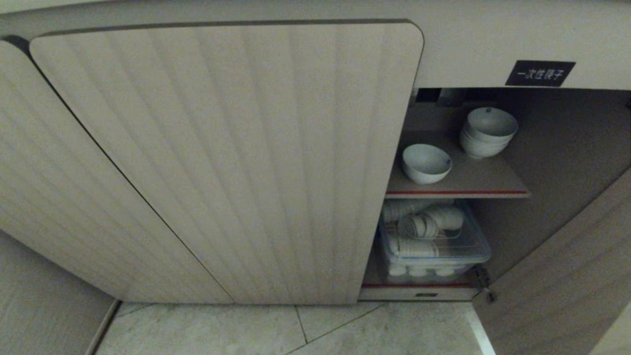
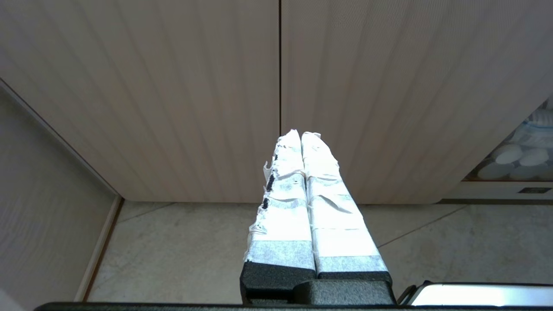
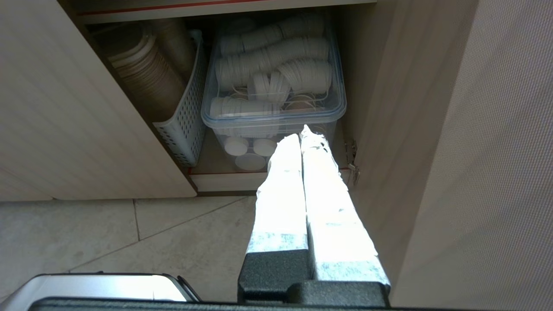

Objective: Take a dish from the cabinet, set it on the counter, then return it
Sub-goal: Take the bowl from the cabinet

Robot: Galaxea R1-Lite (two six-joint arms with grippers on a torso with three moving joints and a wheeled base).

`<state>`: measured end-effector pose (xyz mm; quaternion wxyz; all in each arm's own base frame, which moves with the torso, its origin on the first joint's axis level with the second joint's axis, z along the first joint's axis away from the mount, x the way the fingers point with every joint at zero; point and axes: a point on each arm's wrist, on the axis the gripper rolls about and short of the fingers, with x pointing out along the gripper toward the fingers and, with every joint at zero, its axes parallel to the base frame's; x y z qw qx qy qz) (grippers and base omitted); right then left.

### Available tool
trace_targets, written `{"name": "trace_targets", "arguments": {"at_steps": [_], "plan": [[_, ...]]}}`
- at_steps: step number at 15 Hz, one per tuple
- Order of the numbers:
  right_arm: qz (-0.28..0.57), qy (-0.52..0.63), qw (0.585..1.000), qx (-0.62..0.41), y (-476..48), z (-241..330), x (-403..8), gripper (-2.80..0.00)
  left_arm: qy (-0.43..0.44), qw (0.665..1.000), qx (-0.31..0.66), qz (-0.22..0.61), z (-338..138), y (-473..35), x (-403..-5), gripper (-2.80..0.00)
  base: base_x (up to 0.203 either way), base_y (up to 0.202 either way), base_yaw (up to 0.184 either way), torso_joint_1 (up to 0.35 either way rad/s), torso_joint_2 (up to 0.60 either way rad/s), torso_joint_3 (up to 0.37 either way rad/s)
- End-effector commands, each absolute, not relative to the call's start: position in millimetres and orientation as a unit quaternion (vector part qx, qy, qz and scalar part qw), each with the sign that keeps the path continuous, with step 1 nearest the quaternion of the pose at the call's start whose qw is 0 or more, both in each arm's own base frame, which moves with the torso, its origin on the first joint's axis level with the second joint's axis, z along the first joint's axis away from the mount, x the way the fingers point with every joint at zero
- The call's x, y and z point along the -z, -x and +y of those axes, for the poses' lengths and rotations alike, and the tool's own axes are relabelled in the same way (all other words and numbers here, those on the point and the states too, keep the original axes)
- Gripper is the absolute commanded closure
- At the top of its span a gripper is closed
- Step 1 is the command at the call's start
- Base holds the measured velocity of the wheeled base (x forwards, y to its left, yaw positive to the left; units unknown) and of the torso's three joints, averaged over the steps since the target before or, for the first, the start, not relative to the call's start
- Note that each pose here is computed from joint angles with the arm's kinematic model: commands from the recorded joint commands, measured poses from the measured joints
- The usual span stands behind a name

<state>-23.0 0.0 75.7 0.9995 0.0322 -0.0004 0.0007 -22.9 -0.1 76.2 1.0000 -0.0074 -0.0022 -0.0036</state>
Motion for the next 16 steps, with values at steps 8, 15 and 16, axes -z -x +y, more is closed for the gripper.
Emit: {"name": "trace_targets", "arguments": {"at_steps": [8,15,16], "plan": [[0.000,-0.035,0.999,-0.002,22.9,0.0,-75.7,0.00,0.008,1.000,0.004,-0.002,-0.1,22.9,-76.2,0.00,0.000,0.000,0.000,0.000,0.00,0.000],[-0.001,-0.008,1.000,-0.003,22.9,0.1,-76.0,0.00,0.008,1.000,0.003,-0.002,-0.1,22.9,-76.2,0.00,0.000,0.000,0.000,0.000,0.00,0.000],[-0.002,0.004,1.000,-0.005,23.0,0.1,-76.4,0.00,0.008,1.000,0.004,-0.002,-0.1,22.9,-76.2,0.00,0.000,0.000,0.000,0.000,0.00,0.000]]}}
